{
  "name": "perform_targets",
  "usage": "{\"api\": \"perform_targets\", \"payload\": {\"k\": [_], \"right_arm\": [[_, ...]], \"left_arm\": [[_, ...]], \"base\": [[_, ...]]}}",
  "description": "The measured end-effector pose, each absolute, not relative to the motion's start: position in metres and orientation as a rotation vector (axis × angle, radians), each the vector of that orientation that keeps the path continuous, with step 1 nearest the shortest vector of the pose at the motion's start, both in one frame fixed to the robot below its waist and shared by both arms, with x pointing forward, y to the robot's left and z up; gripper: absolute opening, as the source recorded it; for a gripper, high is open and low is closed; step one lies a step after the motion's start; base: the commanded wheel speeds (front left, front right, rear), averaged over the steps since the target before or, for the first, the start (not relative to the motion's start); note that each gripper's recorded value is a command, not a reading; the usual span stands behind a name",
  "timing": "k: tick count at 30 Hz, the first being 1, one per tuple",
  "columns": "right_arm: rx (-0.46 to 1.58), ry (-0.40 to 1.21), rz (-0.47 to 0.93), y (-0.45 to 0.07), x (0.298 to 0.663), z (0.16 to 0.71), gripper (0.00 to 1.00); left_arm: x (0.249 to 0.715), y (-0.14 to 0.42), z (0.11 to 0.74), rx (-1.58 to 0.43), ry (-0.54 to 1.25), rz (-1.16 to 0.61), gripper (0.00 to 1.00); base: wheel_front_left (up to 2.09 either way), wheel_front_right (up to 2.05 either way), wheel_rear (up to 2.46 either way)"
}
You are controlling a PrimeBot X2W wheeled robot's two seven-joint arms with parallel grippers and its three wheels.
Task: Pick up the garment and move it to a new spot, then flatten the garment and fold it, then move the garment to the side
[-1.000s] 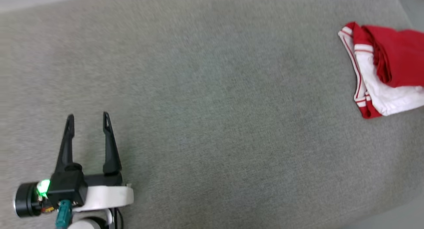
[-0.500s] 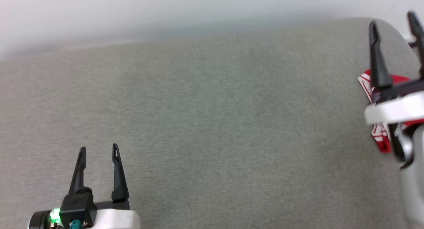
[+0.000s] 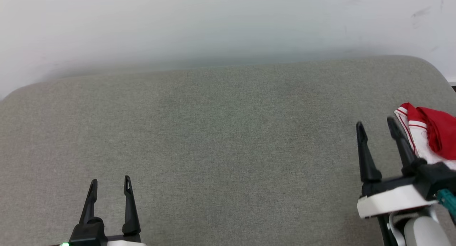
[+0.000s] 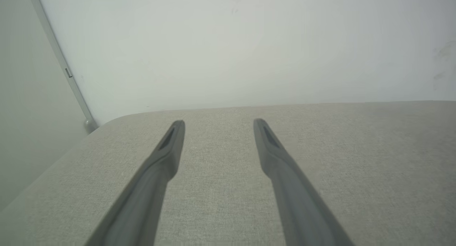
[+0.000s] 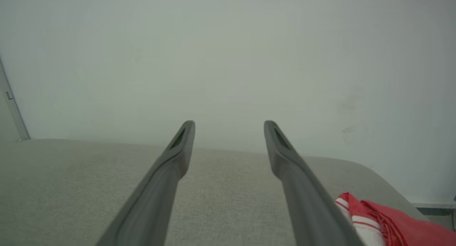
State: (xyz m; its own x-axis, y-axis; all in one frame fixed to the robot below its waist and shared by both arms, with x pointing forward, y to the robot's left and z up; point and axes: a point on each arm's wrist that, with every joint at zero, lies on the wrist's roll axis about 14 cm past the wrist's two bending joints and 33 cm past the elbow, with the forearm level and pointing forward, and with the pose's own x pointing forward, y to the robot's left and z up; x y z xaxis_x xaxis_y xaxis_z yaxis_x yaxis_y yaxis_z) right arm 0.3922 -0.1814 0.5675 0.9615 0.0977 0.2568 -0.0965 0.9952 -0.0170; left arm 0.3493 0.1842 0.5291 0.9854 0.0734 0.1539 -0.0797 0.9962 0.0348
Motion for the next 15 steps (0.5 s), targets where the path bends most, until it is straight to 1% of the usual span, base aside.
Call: {"api": "perform_targets", "payload": {"k": [9,15], "right_arm": [[0.035,-0.175,0.065,-0.185,0.363,0.536,1.00],[0.050,-0.156,0.074,-0.179,0.352,0.529,1.00]], "left_arm": [[0.336,0.185,0.521,0.027,-0.125,0.067,1.00],[0.330,0.189,0.517,0.023,-0.115,0.074,1.00]], "base": [[0.00,0.00,0.00],[0.00,0.00,0.00]]}}
